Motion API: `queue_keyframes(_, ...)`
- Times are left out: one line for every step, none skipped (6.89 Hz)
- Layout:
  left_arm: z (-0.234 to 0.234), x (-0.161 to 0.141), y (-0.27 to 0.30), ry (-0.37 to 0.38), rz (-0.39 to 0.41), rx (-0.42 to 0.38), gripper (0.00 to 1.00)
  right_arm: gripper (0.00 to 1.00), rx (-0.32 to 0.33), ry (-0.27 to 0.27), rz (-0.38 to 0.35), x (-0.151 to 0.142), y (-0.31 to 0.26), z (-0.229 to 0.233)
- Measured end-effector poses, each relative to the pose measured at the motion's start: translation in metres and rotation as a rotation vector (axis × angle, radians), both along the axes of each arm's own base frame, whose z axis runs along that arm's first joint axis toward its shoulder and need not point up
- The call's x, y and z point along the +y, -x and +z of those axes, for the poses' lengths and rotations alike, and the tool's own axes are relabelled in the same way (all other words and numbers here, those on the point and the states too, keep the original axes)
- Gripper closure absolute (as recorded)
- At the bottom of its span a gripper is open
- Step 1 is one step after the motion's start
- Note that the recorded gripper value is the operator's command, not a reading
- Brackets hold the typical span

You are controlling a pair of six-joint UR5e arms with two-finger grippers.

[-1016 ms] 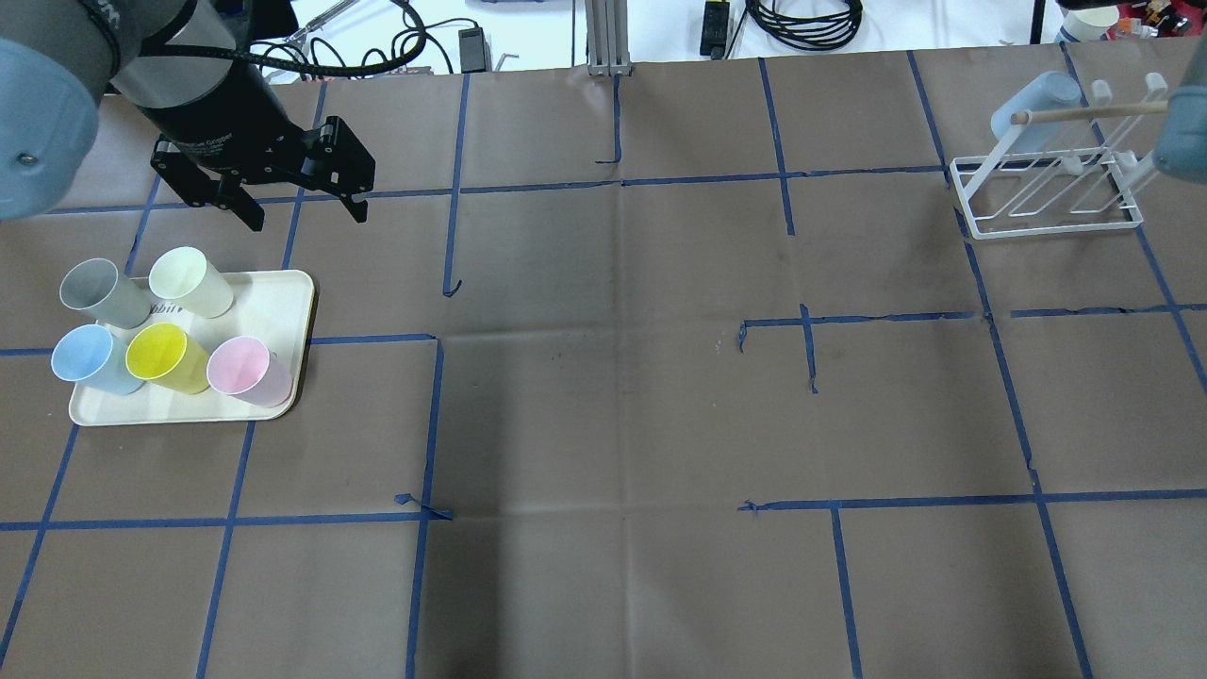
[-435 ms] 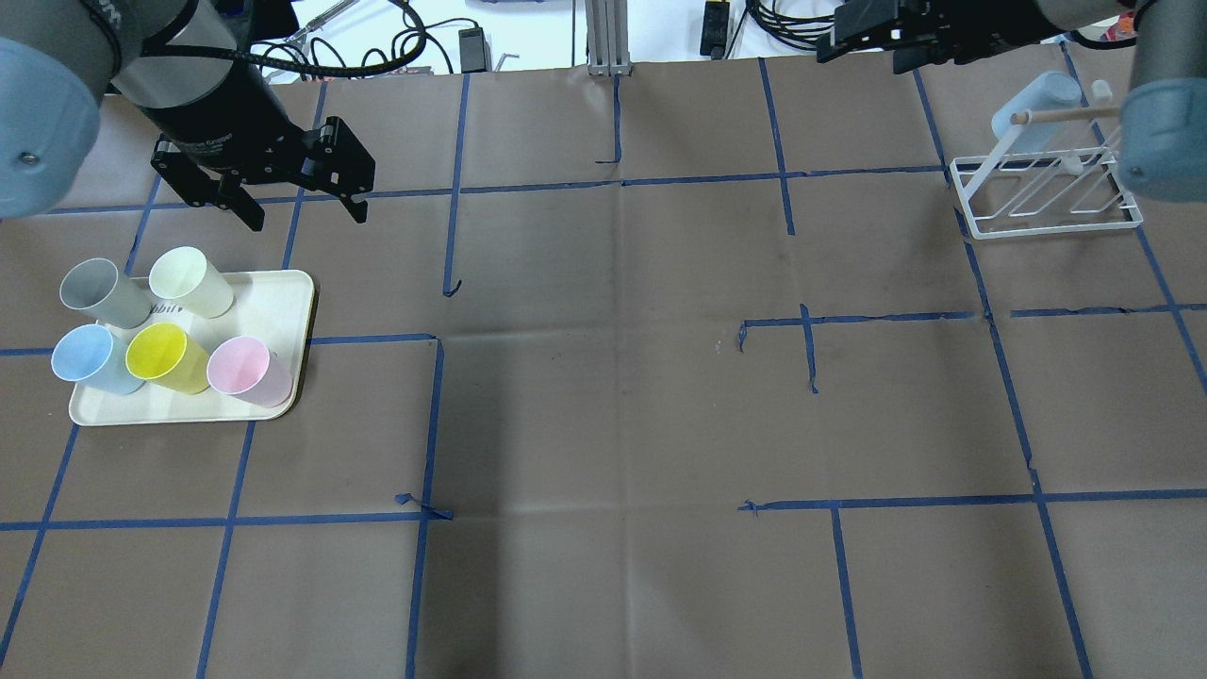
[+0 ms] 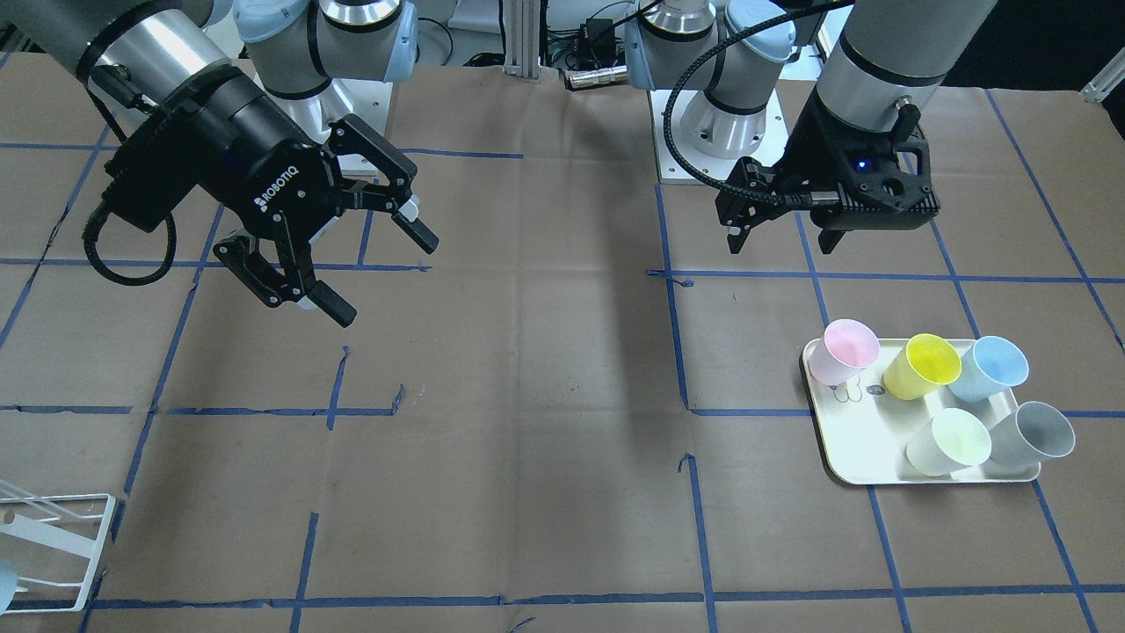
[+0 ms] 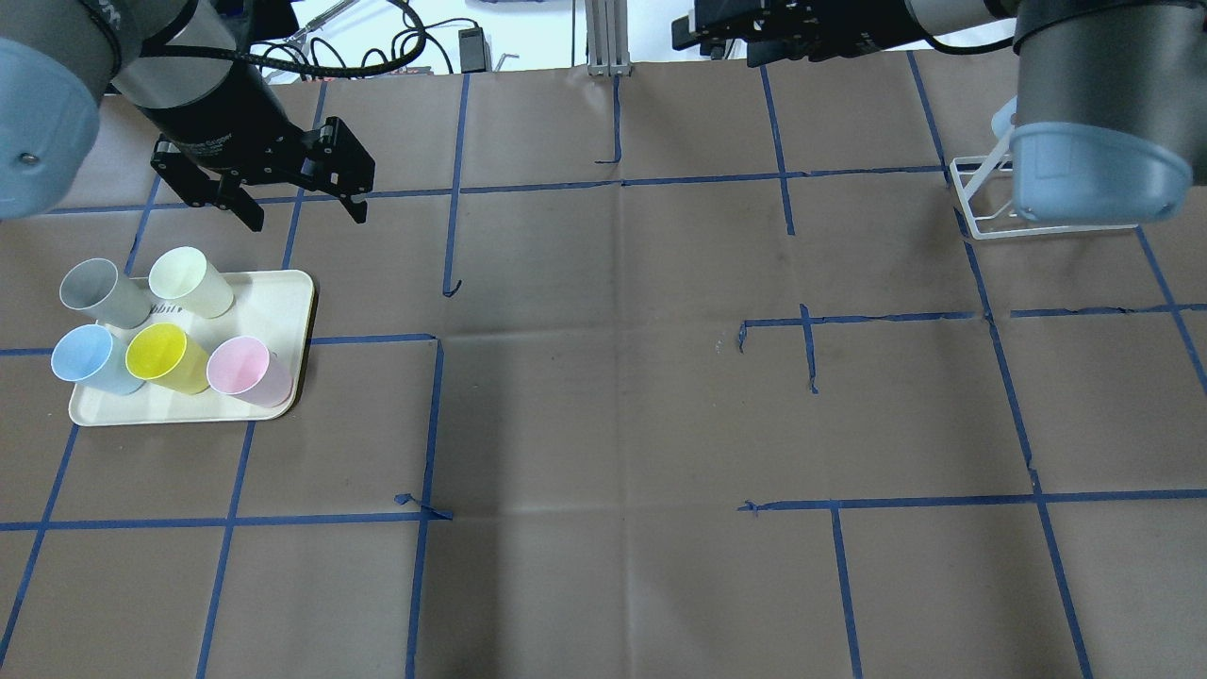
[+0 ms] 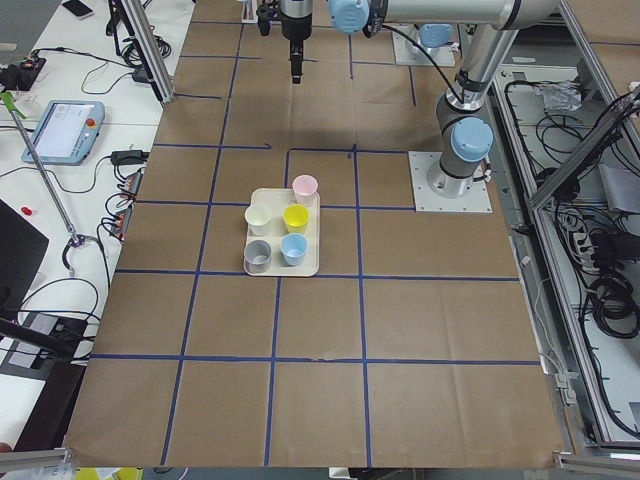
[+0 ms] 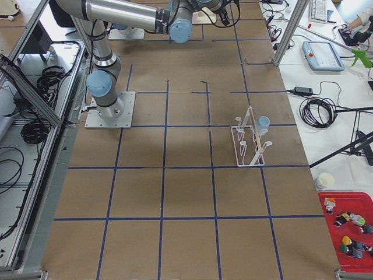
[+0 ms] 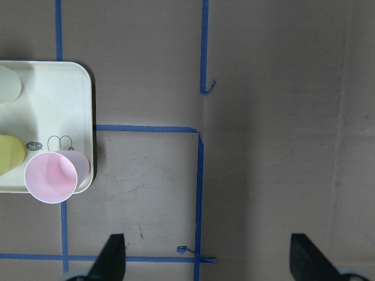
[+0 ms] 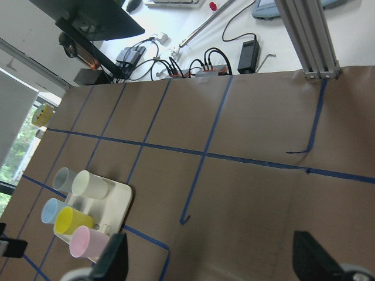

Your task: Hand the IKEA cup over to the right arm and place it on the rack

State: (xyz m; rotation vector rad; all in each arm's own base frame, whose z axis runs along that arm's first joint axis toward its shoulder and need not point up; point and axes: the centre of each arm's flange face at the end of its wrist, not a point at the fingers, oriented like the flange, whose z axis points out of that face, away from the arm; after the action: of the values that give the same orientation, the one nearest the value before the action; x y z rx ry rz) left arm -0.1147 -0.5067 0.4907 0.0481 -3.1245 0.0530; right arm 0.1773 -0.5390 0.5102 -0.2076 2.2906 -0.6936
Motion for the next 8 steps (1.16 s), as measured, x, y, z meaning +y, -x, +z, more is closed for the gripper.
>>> queue_keyframes(-0.001,-0.001,-0.005,-0.003,-0.013,-0.002,0.0,0.0,-0.048,-0.005,-0.04,0.001,-0.004,0.006)
queue_keyframes(-0.005,-0.001,-0.023,-0.011,-0.041,-0.006,0.0,0.0,-0.081,-0.01,-0.077,0.0,-0.005,0.01)
queue_keyframes(-0.013,0.001,-0.059,-0.024,-0.055,-0.006,0.0,0.0,-0.102,-0.027,-0.109,-0.002,-0.004,0.009)
queue_keyframes(-0.023,0.006,-0.106,-0.038,-0.053,-0.001,0.01,0.0,-0.104,-0.039,-0.131,-0.006,-0.004,0.004)
queue_keyframes(-0.032,0.012,-0.14,-0.045,-0.048,0.003,0.01,0.0,-0.113,-0.055,-0.162,-0.009,-0.002,-0.001)
queue_keyframes(-0.042,0.016,-0.157,-0.048,-0.042,0.004,0.01,0.0,-0.15,-0.064,-0.213,-0.012,-0.002,0.0)
queue_keyframes(-0.054,0.017,-0.164,-0.049,-0.037,0.006,0.01,0.0,-0.196,-0.054,-0.265,-0.015,-0.001,0.002)
queue_keyframes(-0.074,0.015,-0.167,-0.048,-0.034,0.006,0.01,0.0,-0.219,-0.047,-0.308,-0.019,0.0,-0.001)
